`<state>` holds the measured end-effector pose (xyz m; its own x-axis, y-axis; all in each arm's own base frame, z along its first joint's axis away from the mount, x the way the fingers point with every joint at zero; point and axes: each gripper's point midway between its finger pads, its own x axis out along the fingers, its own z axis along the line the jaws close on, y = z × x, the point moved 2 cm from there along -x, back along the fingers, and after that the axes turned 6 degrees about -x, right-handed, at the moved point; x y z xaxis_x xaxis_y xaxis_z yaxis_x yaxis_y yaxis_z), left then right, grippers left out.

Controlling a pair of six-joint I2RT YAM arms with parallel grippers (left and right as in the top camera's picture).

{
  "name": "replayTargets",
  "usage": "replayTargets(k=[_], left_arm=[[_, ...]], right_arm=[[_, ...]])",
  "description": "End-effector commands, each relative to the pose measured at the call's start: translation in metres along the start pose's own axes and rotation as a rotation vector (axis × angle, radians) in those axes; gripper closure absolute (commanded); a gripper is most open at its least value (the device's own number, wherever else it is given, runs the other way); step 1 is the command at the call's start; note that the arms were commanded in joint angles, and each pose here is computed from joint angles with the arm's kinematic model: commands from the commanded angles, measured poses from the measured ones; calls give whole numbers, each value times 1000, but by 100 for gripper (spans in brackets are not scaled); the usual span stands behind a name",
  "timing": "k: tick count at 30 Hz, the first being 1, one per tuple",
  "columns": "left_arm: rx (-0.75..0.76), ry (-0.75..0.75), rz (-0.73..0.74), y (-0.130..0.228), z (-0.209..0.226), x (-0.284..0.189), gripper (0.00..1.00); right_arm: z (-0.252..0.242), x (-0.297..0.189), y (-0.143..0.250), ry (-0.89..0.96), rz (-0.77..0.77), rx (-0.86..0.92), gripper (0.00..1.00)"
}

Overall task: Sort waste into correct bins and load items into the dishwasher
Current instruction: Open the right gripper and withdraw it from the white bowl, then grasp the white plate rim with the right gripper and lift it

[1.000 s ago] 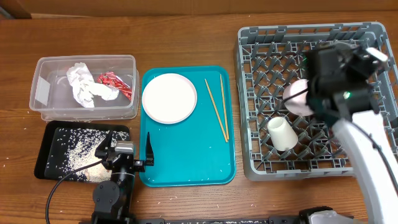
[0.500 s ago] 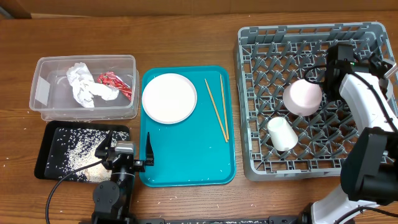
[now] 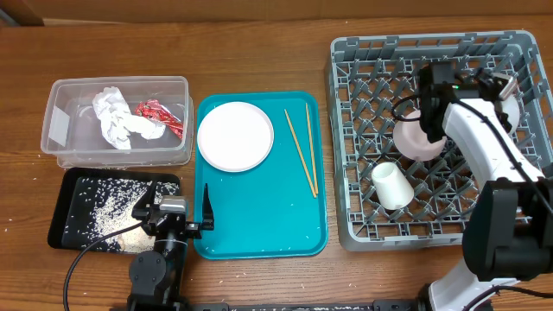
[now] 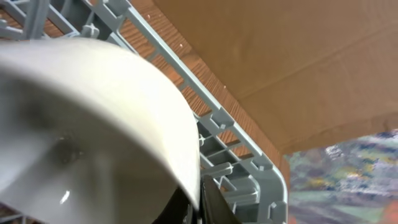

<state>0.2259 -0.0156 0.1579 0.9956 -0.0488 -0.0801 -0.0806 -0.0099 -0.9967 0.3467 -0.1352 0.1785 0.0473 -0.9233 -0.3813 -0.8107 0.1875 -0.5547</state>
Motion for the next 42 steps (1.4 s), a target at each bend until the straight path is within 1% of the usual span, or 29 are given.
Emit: replayTargets(k=[1, 2, 4, 8, 9, 12, 14, 20, 23, 29, 30, 31, 32, 33, 35, 36, 38, 40, 42], left_arm=[[18, -1, -10, -1, 1, 0, 0], [18, -1, -10, -1, 1, 0, 0], [18, -1, -10, -1, 1, 0, 0], [18, -1, -10, -1, 1, 0, 0], [18, -1, -10, -1, 1, 0, 0], [18, -1, -10, -1, 1, 0, 0], [18, -1, -10, -1, 1, 0, 0], [18, -1, -10, -1, 1, 0, 0], [18, -1, -10, -1, 1, 0, 0], [18, -1, -10, -1, 1, 0, 0], [18, -1, -10, -1, 1, 0, 0], [18, -1, -10, -1, 1, 0, 0], [18, -1, -10, -1, 1, 0, 0], [18, -1, -10, -1, 1, 0, 0], [18, -1, -10, -1, 1, 0, 0], [18, -1, -10, -1, 1, 0, 0], [18, -1, -10, -1, 1, 0, 0], [18, -1, -10, -1, 1, 0, 0], [18, -1, -10, -1, 1, 0, 0]], right_arm=[[-19, -6, -18, 141, -101, -9, 96], [-25, -9, -25, 172, -124, 5, 96], [-28, -7, -29, 182, -123, -10, 96], [-36, 11, -29, 202, -85, 31, 96], [-41, 23, -28, 209, -55, 43, 96], [-33, 39, -26, 138, -2, 17, 96], [-31, 41, -26, 123, 3, 14, 96], [-2, 24, -20, -6, 4, -30, 95], [11, 19, -7, -26, 4, -81, 93], [20, 8, 6, -56, 12, -165, 86], [22, 0, 6, -75, 5, -162, 76], [24, -4, 6, -87, 4, -155, 74], [26, -20, 4, -152, 7, -115, 65], [27, -26, 3, -183, 11, -101, 63], [31, -60, -3, -341, 19, -85, 60], [32, -73, -4, -406, 26, -85, 60], [39, -112, -3, -607, 52, -97, 59], [52, -164, 7, -877, 98, -126, 59], [70, -228, 29, -1209, 166, -226, 59]])
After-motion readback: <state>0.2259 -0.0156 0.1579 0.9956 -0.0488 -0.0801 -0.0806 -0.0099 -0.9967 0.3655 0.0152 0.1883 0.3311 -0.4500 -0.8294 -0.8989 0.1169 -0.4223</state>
